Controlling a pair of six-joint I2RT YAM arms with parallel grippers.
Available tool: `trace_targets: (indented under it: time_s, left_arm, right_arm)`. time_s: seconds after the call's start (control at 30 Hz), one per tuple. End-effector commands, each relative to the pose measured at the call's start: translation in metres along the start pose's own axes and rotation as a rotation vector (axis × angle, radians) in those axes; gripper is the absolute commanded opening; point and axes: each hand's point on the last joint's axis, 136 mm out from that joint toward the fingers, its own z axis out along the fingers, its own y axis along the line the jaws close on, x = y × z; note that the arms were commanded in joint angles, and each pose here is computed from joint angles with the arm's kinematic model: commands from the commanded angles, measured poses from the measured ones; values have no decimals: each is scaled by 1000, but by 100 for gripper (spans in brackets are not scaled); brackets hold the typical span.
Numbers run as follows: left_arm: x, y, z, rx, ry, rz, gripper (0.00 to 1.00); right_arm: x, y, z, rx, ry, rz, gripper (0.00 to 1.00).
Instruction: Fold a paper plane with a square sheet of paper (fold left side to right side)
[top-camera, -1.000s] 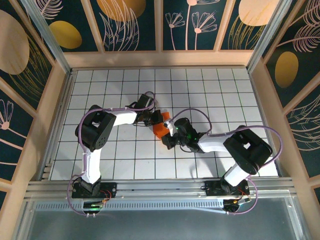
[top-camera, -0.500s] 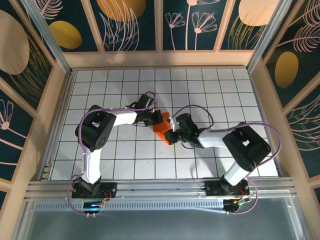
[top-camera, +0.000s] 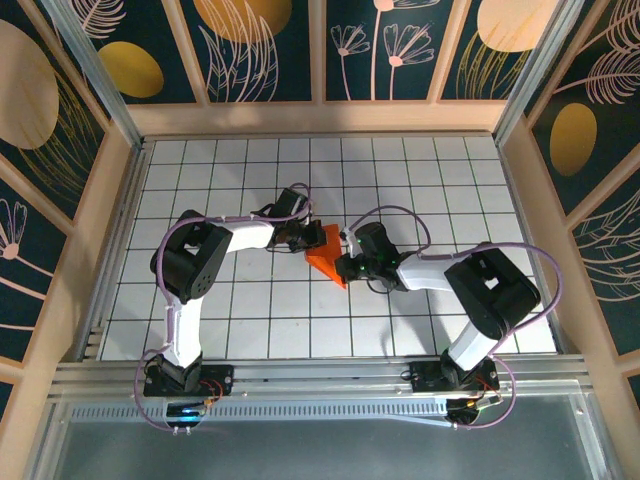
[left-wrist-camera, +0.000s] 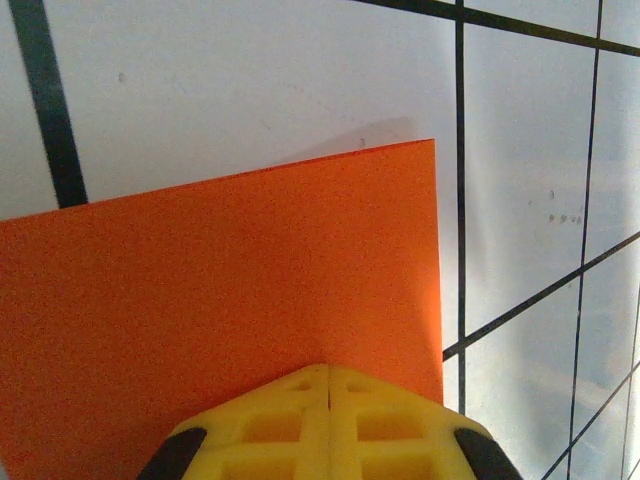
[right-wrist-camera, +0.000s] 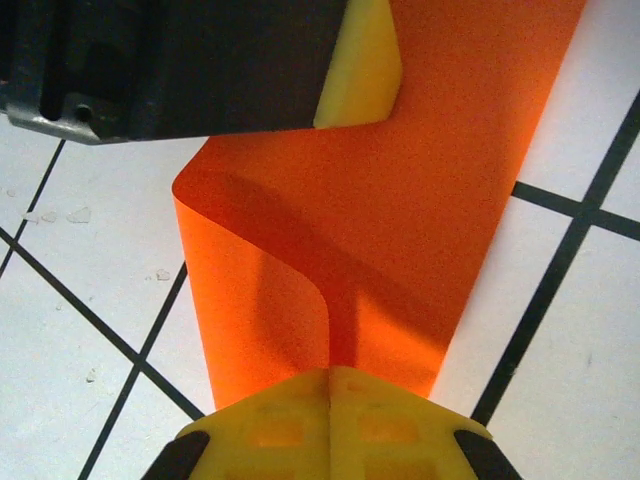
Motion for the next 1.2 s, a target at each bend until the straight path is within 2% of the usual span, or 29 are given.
trace_targets:
  time_s: [0.0,0.77,1.17]
  left_arm:
    - [14,22,6,-82,34,-11,1]
    - [15,21,7,-81,34,-9,1]
    - [13,18,5,-78,27,-10,3]
  right_arm:
    - [-7,-7,1,31,-4,17,0]
    - [-10,-13,4,54,-4,15,0]
    - [5,-20,12,67,43,23,0]
